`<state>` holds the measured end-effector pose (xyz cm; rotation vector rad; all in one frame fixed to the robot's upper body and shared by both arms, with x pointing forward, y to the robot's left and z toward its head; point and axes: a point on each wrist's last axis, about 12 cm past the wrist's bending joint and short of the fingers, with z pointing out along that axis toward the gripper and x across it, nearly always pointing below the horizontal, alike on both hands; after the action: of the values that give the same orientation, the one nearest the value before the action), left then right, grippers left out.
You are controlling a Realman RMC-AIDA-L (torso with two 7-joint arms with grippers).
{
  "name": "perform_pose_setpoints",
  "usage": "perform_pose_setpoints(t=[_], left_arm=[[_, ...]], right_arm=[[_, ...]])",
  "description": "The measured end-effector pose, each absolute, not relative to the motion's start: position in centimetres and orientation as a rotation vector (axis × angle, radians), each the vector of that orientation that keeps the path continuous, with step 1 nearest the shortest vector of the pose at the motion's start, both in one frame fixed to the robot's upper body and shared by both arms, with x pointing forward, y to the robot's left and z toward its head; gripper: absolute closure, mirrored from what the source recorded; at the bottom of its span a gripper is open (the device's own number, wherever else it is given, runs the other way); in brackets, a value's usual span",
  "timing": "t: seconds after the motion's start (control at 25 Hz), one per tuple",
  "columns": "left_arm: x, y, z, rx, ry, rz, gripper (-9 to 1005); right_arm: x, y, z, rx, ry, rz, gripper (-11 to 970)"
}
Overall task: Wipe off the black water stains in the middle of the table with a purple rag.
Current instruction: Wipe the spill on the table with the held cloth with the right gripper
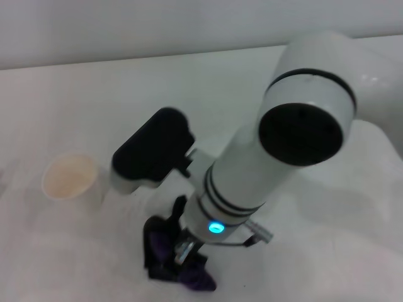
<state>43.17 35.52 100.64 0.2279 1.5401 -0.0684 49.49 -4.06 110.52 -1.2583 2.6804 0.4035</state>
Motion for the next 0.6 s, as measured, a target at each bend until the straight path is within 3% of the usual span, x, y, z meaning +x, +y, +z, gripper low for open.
perform_pose_setpoints(t=[0.32,0.6], left_arm=[[43.1,35.5,100.5,0.225,1.546,-0.068,105],[43.1,35.5,100.5,0.223,1.547,-0.067,105]], right_arm=[[50.4,-3.6,110.6,-1.292,2.649,0.379,854],[54.1,-8.0,112.3,-1.084,2.667,0.118,854]])
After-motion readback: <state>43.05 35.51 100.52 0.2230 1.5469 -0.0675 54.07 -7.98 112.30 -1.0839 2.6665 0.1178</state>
